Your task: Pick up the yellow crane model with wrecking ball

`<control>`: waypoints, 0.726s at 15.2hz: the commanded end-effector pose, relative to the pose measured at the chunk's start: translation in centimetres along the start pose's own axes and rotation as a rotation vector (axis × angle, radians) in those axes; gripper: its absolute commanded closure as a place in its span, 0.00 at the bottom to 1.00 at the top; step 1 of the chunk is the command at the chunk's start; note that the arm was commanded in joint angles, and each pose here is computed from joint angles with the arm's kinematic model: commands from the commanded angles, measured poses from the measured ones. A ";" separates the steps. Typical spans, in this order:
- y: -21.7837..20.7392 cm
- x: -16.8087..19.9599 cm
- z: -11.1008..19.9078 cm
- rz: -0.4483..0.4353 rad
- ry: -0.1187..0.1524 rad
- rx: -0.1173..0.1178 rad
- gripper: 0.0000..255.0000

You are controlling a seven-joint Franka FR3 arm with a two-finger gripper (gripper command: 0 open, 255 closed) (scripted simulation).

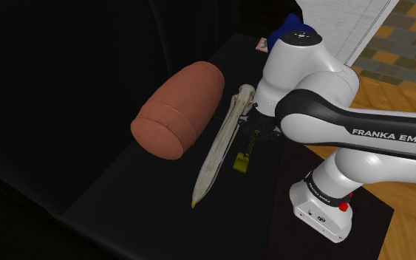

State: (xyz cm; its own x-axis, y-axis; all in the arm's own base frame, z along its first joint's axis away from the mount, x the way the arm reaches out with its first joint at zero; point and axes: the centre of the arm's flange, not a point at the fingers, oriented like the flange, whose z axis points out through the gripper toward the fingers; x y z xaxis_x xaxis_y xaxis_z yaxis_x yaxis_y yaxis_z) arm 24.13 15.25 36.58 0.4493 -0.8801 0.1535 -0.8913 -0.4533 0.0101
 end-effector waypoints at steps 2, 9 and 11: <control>0.0 0.0 0.0 0.000 0.000 0.000 1.00; 0.0 0.5 -2.6 0.000 0.000 0.000 1.00; 0.1 0.6 -3.6 0.000 0.000 0.000 1.00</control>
State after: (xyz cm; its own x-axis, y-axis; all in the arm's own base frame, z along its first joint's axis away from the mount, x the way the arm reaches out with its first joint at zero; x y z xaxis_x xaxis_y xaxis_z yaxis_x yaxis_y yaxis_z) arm 24.03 15.27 39.65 0.4492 -0.8802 0.1531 -0.8914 -0.4532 0.0098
